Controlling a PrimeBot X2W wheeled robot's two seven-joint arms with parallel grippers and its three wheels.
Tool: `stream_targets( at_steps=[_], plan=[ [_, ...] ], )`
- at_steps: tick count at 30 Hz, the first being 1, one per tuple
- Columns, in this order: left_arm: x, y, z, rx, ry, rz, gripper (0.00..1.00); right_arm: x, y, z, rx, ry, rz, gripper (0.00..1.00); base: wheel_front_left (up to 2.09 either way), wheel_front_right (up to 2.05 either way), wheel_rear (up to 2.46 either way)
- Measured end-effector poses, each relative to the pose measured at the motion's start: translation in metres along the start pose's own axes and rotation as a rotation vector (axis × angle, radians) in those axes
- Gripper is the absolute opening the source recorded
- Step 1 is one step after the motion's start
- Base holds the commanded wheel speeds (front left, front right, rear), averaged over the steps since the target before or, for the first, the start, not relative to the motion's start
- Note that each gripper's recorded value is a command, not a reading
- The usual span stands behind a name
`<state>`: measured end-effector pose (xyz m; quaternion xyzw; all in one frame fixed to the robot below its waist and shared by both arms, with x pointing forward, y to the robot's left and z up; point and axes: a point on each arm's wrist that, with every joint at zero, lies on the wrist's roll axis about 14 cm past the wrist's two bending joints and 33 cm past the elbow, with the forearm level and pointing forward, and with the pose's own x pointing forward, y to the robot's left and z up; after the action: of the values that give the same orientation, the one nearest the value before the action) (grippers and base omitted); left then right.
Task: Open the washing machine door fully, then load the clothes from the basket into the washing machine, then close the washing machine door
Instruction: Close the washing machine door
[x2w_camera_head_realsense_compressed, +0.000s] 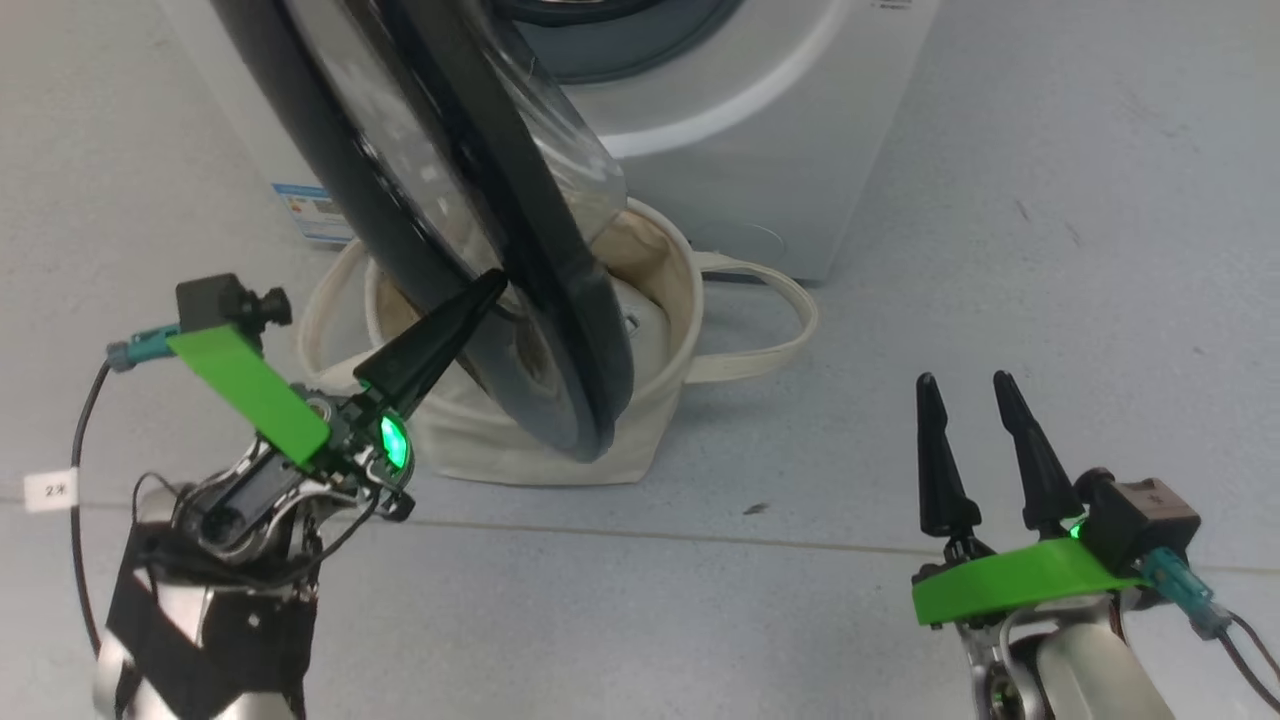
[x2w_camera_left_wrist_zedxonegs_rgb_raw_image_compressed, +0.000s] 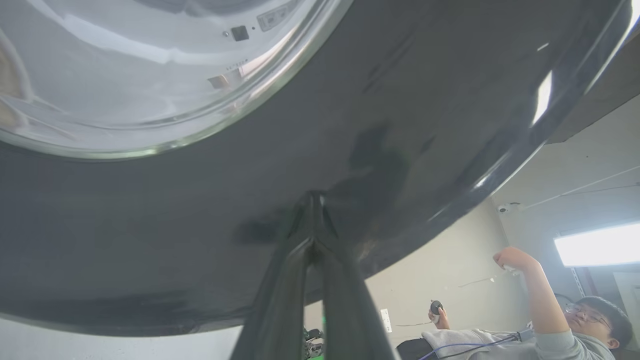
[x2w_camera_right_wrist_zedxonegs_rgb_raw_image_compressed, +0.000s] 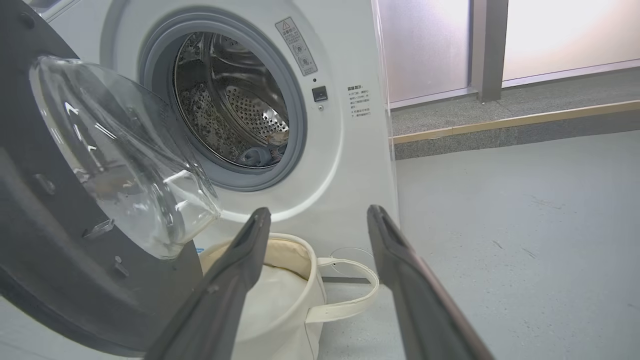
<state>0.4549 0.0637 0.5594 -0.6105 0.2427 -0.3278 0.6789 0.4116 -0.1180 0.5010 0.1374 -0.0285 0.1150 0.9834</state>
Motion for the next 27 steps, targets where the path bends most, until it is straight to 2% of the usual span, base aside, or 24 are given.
stream_targets(
  at_steps=[5, 11, 18, 22, 24, 27],
  plan=[
    [0.037, 0.004, -0.016, -0.012, 0.085, -0.022, 0.0, -0.007, -0.029, 0.007, -0.018, -0.016, -0.088, 1.0, 0.0, 0.0, 0.0],
    [0.074, 0.015, -0.031, -0.057, 0.15, -0.031, 0.0, -0.036, -0.113, 0.028, 0.004, -0.078, -0.361, 1.0, 0.0, 0.0, 0.0],
    [0.099, 0.024, -0.035, -0.091, 0.163, -0.033, 0.0, -0.057, -0.138, 0.034, -0.003, -0.089, -0.454, 1.0, 0.0, 0.0, 0.0],
    [0.105, 0.023, -0.038, -0.113, 0.173, -0.041, 0.0, -0.062, -0.142, 0.036, 0.001, -0.093, -0.47, 1.0, 0.0, 0.0, 0.0],
    [0.103, 0.026, -0.041, -0.083, 0.184, -0.02, 0.0, -0.06, -0.139, 0.036, 0.009, -0.096, -0.46, 1.0, 0.0, 0.0, 0.0],
    [0.098, 0.032, -0.043, 0.034, 0.184, 0.037, 0.0, -0.052, -0.128, 0.036, 0.021, -0.101, -0.423, 1.0, 0.0, 0.0, 0.0]
  ],
)
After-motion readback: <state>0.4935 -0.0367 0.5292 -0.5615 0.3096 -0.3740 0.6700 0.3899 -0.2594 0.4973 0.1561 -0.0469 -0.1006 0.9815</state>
